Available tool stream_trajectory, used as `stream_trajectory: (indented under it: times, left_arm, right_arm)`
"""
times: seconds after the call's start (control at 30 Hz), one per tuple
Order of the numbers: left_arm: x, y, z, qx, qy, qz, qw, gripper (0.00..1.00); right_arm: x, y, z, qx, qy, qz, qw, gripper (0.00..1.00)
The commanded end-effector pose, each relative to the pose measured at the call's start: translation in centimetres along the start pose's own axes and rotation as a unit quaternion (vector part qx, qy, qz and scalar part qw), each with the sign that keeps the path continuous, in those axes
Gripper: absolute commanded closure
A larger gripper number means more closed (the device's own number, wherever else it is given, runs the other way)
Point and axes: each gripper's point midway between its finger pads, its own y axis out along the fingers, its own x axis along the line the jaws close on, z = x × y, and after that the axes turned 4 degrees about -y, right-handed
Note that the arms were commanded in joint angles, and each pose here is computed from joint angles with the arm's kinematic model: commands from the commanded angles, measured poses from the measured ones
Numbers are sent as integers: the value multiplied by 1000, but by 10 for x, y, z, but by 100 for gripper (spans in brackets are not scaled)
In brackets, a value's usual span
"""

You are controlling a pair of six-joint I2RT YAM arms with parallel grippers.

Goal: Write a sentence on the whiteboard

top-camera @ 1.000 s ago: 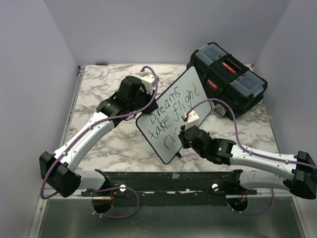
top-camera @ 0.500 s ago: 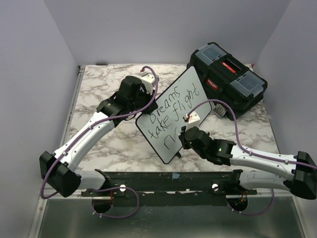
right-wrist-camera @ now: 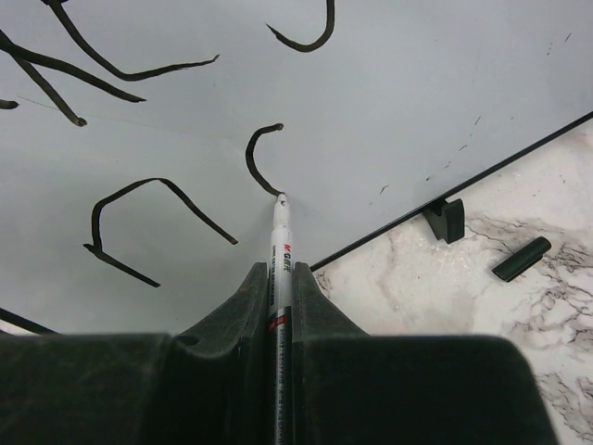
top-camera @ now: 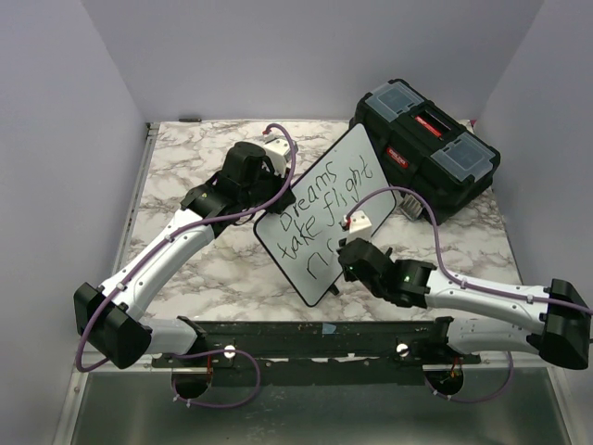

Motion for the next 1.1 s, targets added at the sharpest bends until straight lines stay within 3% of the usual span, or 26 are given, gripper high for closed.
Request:
stream_trajectory:
  times: [0.0, 0.57, 1.07]
  left_arm:
    - [26, 2, 70, 125, 32, -53, 990, 100]
    - [26, 2, 70, 125, 32, -53, 990, 100]
    - [26, 2, 69, 124, 33, -53, 990, 100]
  right_arm:
    - [1, 3, -16, -12, -5, 15, 1000, 99]
    - [14, 4, -54, -39, -22, 9, 999, 99]
    - [21, 1, -46, -34, -9, -21, 999, 99]
